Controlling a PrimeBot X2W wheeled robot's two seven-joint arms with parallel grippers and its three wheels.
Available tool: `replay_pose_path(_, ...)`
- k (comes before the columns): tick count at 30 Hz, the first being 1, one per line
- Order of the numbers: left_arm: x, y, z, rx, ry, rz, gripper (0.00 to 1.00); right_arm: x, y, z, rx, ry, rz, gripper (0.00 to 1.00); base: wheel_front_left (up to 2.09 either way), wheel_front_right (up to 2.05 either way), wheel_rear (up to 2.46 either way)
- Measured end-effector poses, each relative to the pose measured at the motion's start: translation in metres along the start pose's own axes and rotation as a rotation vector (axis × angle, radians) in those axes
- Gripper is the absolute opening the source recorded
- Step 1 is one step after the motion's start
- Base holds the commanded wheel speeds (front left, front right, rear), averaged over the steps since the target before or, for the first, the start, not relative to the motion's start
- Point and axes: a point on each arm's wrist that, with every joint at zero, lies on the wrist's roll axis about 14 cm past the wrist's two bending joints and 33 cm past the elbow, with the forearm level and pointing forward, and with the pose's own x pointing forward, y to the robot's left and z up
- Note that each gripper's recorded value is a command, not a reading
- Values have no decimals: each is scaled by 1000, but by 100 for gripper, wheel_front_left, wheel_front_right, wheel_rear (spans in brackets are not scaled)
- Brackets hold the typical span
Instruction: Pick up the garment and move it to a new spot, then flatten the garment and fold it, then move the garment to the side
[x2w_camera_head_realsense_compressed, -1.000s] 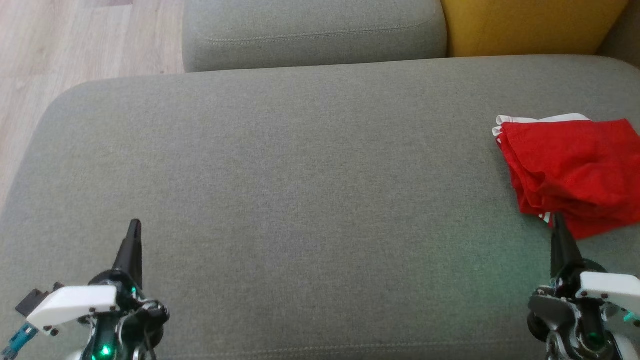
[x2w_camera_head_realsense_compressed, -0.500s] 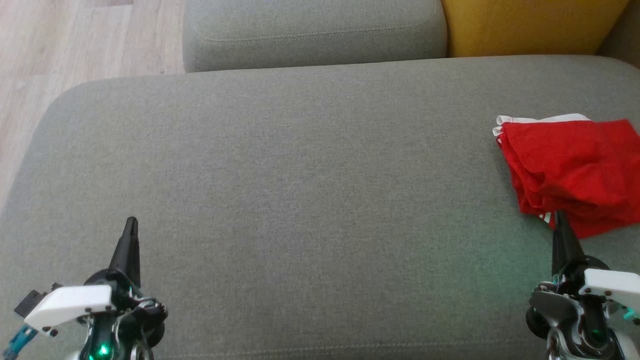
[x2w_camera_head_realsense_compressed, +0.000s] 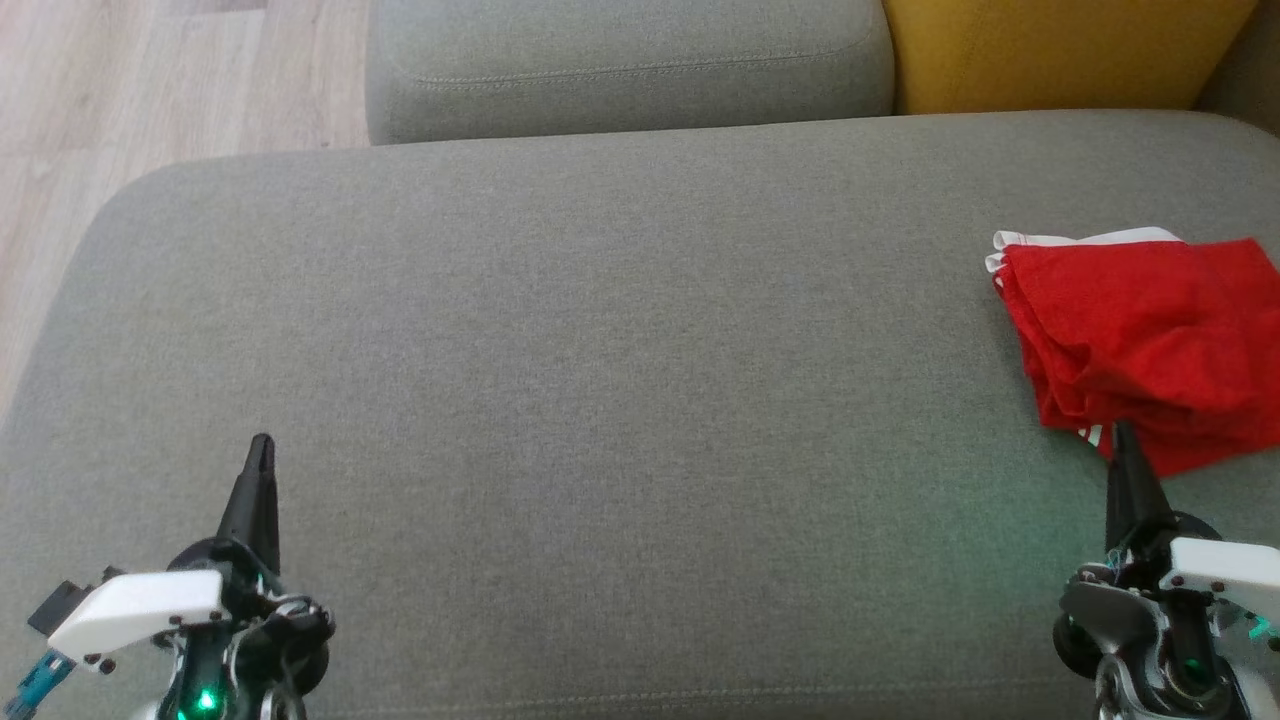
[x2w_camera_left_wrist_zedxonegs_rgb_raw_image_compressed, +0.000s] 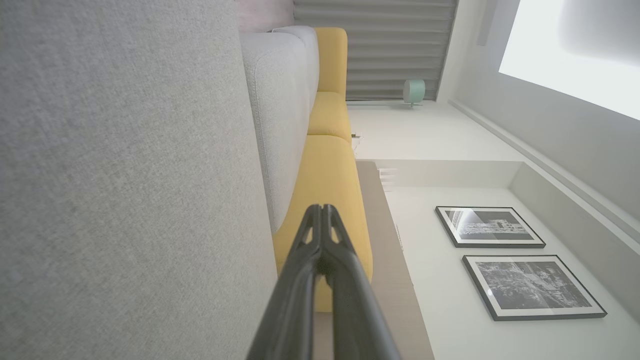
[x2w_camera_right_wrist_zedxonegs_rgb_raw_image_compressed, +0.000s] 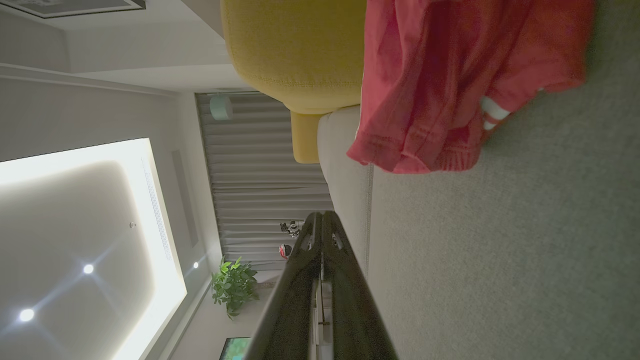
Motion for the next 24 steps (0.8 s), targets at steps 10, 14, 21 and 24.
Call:
replay_pose_path(10, 0, 0, 0, -2, -1, 0, 0, 0, 0, 1, 0, -3, 0, 0, 0, 0, 0)
replay_pose_path(14, 0, 0, 0, -4, -3, 0, 0, 0, 0, 2, 1, -5, 0, 0, 0, 0, 0)
replay_pose_path(21, 0, 0, 0, -5, -3, 0, 0, 0, 0, 2, 1, -6, 0, 0, 0, 0, 0)
replay_pose_path(24, 0, 0, 0, -5, 0, 0, 0, 0, 0, 2, 0, -7, 0, 0, 0, 0, 0)
